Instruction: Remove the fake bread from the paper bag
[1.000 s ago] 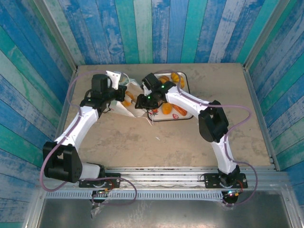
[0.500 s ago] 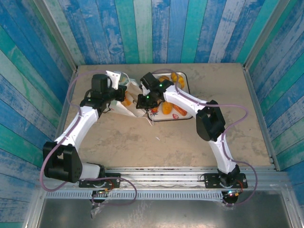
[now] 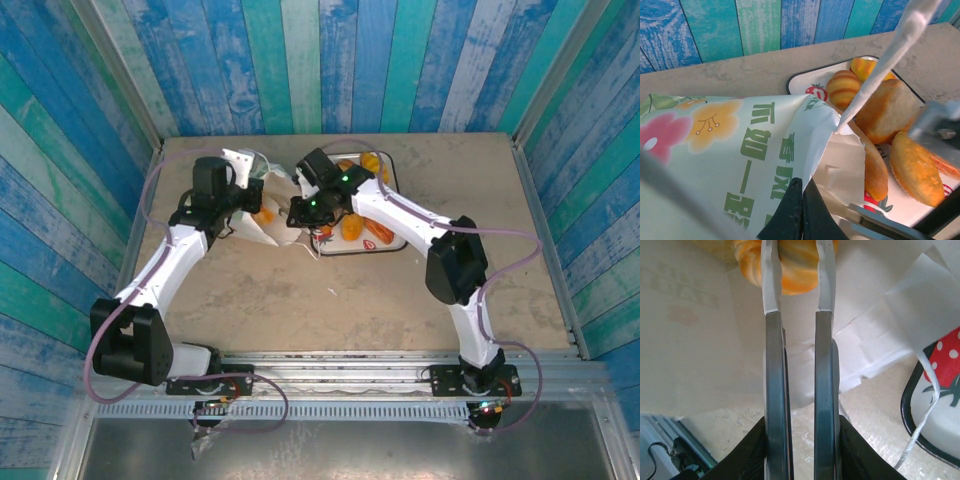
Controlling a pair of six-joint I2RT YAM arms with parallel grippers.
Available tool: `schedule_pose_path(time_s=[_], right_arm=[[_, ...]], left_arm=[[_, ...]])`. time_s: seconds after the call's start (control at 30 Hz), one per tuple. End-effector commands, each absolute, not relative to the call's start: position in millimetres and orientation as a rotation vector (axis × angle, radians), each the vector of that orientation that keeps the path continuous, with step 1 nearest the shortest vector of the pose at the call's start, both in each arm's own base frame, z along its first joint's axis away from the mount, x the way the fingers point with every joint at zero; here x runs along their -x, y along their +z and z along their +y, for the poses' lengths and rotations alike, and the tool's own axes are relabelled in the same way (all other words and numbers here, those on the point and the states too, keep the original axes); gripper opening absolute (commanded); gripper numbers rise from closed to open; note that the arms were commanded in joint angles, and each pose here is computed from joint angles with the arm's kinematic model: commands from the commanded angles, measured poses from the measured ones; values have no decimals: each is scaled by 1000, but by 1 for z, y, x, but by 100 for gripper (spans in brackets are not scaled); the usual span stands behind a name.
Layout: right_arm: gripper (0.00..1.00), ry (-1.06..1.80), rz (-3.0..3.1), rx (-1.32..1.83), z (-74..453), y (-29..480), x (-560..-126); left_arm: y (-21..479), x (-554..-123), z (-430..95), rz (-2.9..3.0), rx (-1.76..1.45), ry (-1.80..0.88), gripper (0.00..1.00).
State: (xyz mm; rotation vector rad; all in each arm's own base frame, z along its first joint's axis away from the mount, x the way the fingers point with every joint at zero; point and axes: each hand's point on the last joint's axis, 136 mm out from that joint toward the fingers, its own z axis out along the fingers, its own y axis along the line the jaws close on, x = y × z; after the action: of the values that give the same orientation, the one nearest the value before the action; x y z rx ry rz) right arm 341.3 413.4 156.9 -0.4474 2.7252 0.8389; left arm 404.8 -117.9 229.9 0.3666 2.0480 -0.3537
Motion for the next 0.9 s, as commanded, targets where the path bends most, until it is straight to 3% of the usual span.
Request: schedule_pose_path(time_s=[0.0, 0.87], right_arm=[[1, 837, 2668, 487, 407, 181, -335], [1, 787, 2573, 446, 348, 228, -303]], left_arm=[[250, -400, -112, 1986, -367, -313, 0], [255, -413, -87, 2037, -229, -193, 0]])
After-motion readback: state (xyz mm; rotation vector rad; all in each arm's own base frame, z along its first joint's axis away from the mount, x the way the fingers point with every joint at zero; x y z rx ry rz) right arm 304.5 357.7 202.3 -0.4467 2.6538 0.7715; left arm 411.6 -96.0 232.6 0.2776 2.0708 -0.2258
